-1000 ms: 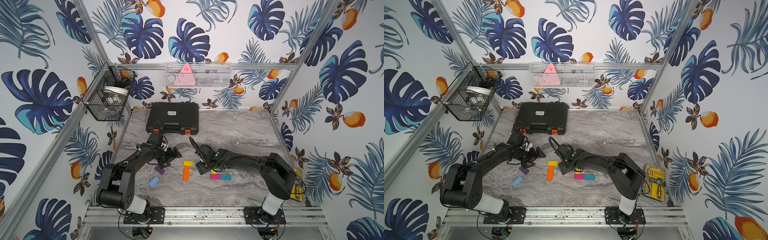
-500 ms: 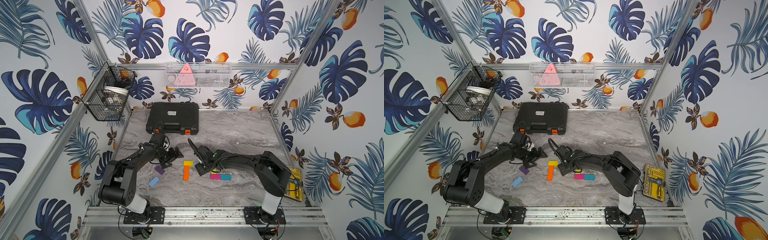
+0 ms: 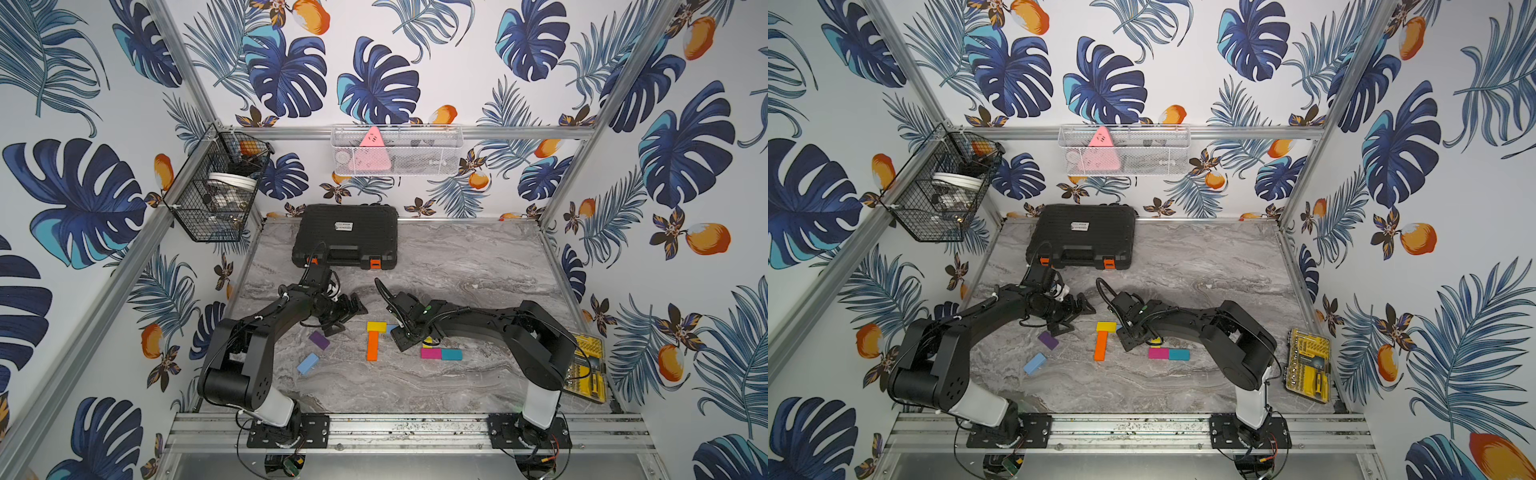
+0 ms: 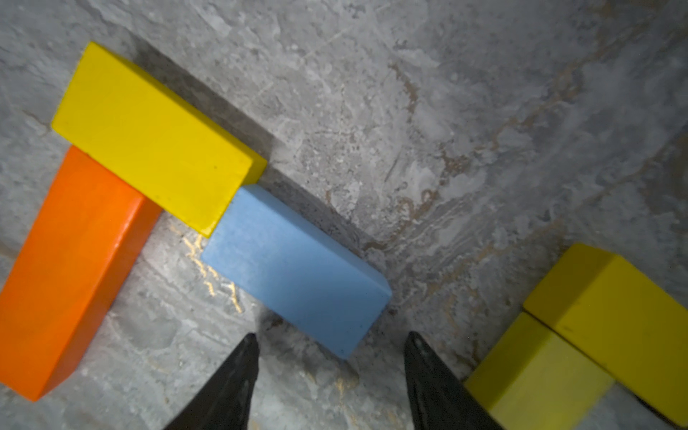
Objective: Assemble the letter c with building blocks
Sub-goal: Assemble the building block at the center of the board.
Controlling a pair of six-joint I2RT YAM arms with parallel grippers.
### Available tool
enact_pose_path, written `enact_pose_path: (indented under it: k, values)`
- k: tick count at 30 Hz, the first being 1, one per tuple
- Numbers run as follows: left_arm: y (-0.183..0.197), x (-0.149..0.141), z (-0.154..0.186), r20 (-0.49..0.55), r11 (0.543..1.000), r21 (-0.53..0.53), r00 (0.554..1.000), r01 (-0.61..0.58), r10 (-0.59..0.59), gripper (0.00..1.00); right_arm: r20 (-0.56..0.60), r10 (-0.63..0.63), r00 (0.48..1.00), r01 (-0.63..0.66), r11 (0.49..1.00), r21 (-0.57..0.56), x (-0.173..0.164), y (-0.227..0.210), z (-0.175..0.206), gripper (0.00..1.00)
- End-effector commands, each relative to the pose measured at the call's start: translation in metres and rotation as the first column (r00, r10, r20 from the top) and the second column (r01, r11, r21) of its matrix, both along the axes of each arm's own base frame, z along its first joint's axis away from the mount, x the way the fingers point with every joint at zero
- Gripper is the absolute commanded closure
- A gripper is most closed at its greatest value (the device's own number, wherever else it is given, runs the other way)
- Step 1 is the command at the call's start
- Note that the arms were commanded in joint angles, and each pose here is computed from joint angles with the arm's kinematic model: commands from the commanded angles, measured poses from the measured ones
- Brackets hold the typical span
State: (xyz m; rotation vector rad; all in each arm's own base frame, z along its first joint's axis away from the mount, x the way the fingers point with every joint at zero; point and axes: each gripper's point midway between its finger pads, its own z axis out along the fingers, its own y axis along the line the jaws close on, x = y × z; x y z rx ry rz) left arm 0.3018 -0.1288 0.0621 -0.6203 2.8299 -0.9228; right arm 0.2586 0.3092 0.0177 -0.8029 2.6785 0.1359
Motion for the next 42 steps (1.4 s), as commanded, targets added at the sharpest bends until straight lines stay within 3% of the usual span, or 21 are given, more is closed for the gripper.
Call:
enact_pose_path:
  k: [1,42]
  values:
    - [-0.0004,0.0031,0.0018,0.008,1.0,0.0,1.0,-0.005,0.005,0.01,0.018,-0.007,1.0,0.006,1.0,0.007,0.0055,0.0021,0.0019,0.36]
    - [0.0006,0.0039,-0.004,0.003,1.0,0.014,1.0,0.0,0.0,0.01,0.004,-0.02,1.0,0.02,1.0,0.01,0.0145,0.0043,-0.0042,0.37]
